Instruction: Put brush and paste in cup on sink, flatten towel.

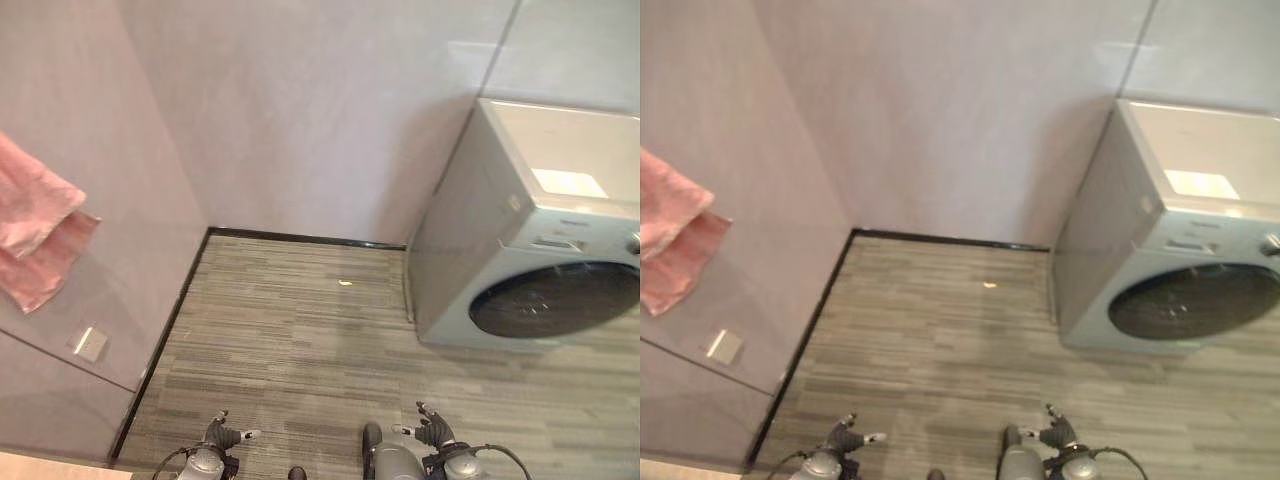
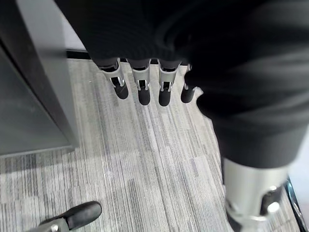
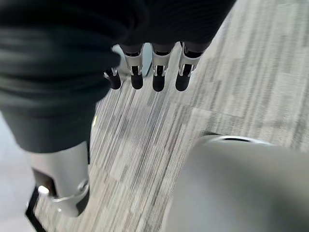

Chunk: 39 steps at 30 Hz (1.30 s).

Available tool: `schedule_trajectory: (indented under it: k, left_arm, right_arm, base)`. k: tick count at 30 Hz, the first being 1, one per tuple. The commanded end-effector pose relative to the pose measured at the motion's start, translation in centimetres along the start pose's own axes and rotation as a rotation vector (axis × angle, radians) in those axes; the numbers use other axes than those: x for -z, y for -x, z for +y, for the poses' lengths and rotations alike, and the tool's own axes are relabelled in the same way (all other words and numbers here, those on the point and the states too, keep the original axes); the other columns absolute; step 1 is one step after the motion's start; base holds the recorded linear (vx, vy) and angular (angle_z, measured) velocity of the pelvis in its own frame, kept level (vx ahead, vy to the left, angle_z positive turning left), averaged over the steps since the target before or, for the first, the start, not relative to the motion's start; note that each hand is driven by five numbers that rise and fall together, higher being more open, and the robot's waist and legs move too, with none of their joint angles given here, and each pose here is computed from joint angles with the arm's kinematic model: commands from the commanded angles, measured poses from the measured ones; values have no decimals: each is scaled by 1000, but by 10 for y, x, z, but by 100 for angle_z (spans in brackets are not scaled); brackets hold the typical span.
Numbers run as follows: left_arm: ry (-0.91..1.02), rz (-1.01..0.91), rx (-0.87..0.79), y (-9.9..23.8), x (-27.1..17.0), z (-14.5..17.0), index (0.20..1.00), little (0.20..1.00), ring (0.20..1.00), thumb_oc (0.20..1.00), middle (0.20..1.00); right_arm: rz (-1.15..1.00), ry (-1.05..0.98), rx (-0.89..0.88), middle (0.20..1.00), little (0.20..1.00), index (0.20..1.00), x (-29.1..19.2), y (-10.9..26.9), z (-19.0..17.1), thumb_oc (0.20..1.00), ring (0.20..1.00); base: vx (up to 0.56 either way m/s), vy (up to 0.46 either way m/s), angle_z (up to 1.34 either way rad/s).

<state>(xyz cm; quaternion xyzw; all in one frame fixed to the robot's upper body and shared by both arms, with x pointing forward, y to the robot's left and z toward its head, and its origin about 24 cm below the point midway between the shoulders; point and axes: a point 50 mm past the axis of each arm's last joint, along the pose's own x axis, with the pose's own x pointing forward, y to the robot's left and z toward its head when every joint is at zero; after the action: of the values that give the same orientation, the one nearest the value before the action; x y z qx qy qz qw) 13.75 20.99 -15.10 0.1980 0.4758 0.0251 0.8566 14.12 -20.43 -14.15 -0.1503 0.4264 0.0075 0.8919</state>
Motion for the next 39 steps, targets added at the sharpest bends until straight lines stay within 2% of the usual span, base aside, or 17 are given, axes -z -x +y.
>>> schedule_trajectory:
  k: [1, 3, 13, 20, 27, 30, 39]
  left_arm:
    - [-104, -118, -16, -4, -25, 9, 1000, 1000, 1000, 1000, 1000]
    - [-171, -138, 15, -4, -27, 6, 1000, 1000, 1000, 1000, 1000]
    - [-203, -160, -19, -6, -32, 18, 1000, 1000, 1000, 1000, 1000]
    - [-111, -84, -70, -5, -14, 31, 1000, 1000, 1000, 1000, 1000]
    - [-45, -68, -94, -4, -10, 33, 1000, 1000, 1000, 1000, 1000]
    - [-42, -114, -112, -6, -24, 39, 1000, 1000, 1000, 1000, 1000]
    - [-51, -87, -104, -5, -16, 33, 1000, 1000, 1000, 1000, 1000]
  right_arm:
    - [-97, 32, 41, 1000, 1000, 1000, -22, -4, -18, 1000, 1000]
    - [-107, 59, 34, 1000, 1000, 1000, -24, -4, -22, 1000, 1000]
    - [-94, 110, 44, 1000, 1000, 1000, -16, -1, -33, 1000, 1000]
    - [-149, 180, -27, 1000, 1000, 1000, -29, -3, -17, 1000, 1000]
    - [-166, 185, -41, 1000, 1000, 1000, -28, 1, -16, 1000, 1000]
    - [-170, 176, -8, 1000, 1000, 1000, -24, 4, -25, 1000, 1000]
    - [-112, 142, 51, 1000, 1000, 1000, -5, 9, -33, 1000, 1000]
  base:
    - [297, -162, 128]
    - [239, -125, 123]
    - [73, -131, 91]
    - [62, -105, 5]
    - [57, -110, -30]
    - [44, -200, -3]
    - [247, 53, 10]
